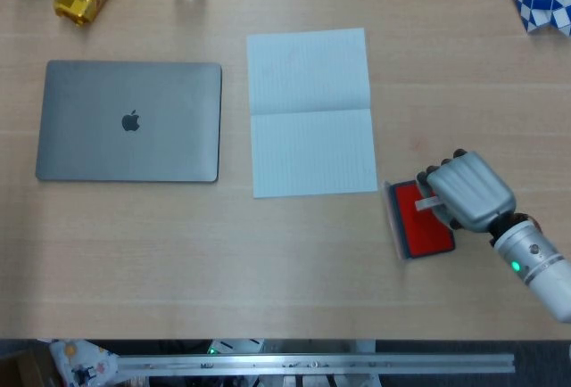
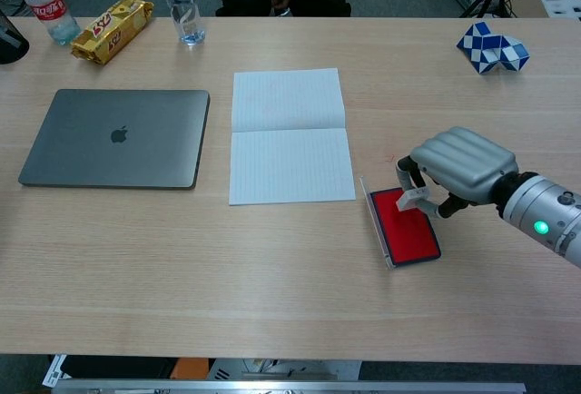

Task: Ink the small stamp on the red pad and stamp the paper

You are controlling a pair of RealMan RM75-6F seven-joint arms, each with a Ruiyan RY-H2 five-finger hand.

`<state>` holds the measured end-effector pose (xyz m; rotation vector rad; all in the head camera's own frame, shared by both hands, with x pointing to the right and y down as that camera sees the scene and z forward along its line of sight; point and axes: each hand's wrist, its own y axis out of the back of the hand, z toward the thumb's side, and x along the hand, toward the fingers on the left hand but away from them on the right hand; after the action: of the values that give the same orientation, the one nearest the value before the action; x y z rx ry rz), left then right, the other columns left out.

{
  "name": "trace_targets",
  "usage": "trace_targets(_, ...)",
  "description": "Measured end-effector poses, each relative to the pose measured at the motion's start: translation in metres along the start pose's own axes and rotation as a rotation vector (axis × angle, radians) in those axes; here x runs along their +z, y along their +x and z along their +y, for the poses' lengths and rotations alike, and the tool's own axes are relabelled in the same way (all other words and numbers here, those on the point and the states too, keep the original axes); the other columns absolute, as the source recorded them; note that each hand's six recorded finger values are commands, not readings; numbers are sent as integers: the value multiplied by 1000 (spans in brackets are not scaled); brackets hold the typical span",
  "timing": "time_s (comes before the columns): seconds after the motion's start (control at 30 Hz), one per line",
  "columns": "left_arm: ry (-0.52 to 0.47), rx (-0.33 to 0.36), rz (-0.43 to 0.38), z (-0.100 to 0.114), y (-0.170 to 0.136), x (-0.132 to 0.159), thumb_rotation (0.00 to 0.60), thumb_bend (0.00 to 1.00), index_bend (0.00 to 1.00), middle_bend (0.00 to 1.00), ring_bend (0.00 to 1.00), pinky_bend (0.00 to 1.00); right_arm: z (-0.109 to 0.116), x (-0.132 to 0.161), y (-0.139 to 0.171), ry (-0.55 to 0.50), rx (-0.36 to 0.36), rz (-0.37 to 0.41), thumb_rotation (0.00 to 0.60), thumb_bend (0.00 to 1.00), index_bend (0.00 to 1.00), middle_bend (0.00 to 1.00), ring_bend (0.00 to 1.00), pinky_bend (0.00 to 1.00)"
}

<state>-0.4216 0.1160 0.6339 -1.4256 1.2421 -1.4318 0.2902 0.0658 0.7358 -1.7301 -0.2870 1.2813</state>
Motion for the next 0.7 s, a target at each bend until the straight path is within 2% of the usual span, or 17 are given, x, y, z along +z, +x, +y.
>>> trace_targets(0.17,-2,2,-5,1,0,2,600,208,92,0,13,0,38,-8,-2,-47,-58,-12,600,369,759,668,555,433)
trace_targets(0.37,-5,5,-2,3,-2,1,600,208,92,0,13,0,72,-11,-19,-96,-96,-25,600,369,761,668,555,433)
trace_targets(0.53,-8,3,1,3,-3,0,600,208,92,0,13,0,85,-4,-37,-112,-86,-21,600,369,762,669,555,433)
trace_targets(0.7,-8,0,10,3,-3,-3,600,208,92,0,13,0,83,18,-59,-112,-56,4,600,369,764,669,555,433)
